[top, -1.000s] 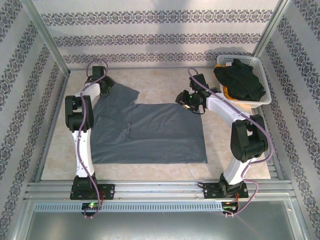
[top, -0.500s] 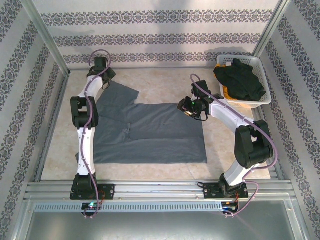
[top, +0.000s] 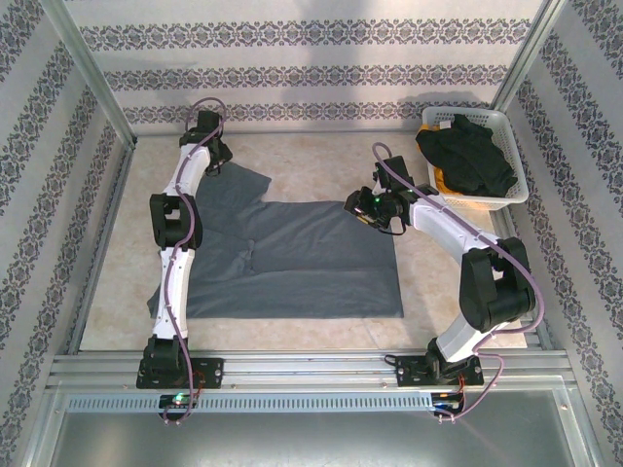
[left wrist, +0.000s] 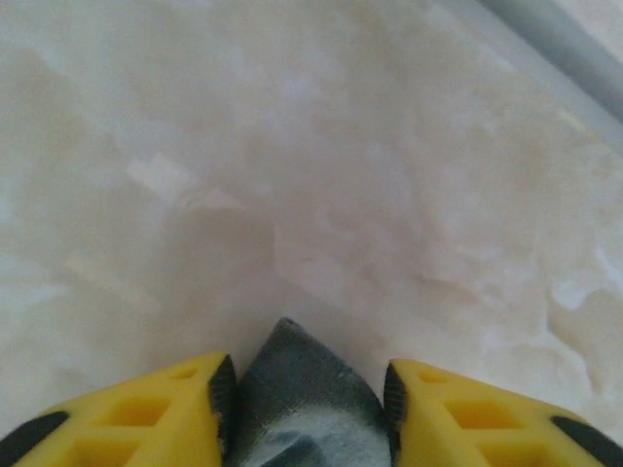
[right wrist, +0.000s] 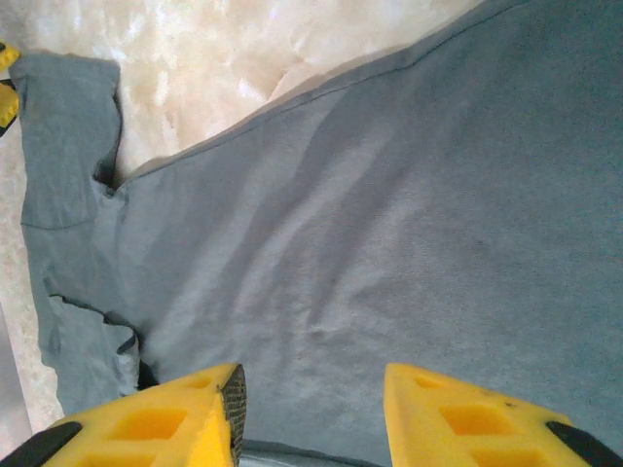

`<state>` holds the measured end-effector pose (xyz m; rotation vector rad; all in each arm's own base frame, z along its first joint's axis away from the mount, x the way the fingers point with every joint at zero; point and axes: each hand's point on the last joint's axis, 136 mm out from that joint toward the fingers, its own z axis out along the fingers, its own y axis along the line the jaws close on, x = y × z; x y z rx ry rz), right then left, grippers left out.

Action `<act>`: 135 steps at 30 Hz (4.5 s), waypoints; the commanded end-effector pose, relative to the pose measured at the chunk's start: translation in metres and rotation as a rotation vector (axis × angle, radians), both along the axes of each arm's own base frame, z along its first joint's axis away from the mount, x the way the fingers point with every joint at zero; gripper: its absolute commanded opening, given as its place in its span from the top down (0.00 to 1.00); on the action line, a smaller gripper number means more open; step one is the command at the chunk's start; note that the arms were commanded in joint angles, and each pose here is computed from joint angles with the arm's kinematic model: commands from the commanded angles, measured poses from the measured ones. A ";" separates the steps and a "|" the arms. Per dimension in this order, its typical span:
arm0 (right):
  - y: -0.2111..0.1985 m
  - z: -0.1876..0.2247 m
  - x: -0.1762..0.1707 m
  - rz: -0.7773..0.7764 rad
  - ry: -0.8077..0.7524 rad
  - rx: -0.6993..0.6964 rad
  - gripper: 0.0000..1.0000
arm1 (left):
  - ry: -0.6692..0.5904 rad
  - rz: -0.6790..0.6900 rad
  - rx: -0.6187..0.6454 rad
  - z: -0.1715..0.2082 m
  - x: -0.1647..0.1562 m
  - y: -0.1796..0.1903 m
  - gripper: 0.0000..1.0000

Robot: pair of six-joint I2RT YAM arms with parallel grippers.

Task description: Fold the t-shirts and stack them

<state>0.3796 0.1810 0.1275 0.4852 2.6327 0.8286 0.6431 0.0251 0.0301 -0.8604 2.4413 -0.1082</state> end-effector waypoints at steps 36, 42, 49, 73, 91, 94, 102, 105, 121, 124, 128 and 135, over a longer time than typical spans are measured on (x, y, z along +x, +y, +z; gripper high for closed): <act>-0.106 -0.089 0.099 -0.400 0.236 -0.321 0.56 | 0.074 -0.123 -0.131 0.106 -0.105 -0.065 1.00; -0.105 -0.101 0.095 -0.382 0.292 -0.364 0.57 | 0.070 -0.133 -0.146 0.113 -0.114 -0.064 1.00; -0.106 -0.108 0.098 -0.372 0.295 -0.383 0.57 | 0.057 -0.147 -0.140 0.122 -0.117 -0.062 1.00; -0.094 -0.108 0.112 -0.233 0.337 -0.426 0.73 | 0.053 -0.125 -0.136 0.139 -0.136 -0.050 1.00; -0.086 -0.077 0.125 -0.189 0.168 -0.430 1.00 | 0.056 -0.085 -0.244 0.132 -0.140 -0.037 1.00; -0.085 -0.073 0.123 -0.175 0.140 -0.418 1.00 | 0.034 -0.073 -0.282 0.133 -0.140 -0.033 1.00; -0.081 -0.052 0.117 -0.124 0.052 -0.403 1.00 | 0.004 -0.115 -0.254 0.156 -0.156 -0.026 1.00; -0.081 -0.046 0.110 -0.110 0.041 -0.397 1.00 | -0.014 -0.107 -0.229 0.167 -0.172 -0.022 1.00; -0.091 -0.020 0.035 -0.093 0.023 -0.380 1.00 | -0.019 0.005 0.057 0.192 -0.323 0.017 1.00; -0.093 -0.030 0.010 -0.083 0.047 -0.384 1.00 | -0.010 0.043 0.084 0.185 -0.349 0.023 1.00; -0.097 -0.044 -0.018 -0.072 0.092 -0.398 1.00 | 0.023 0.097 0.113 0.173 -0.384 0.030 1.00; -0.102 -0.064 -0.048 -0.085 0.172 -0.396 1.00 | 0.051 0.192 0.125 0.142 -0.431 0.036 1.00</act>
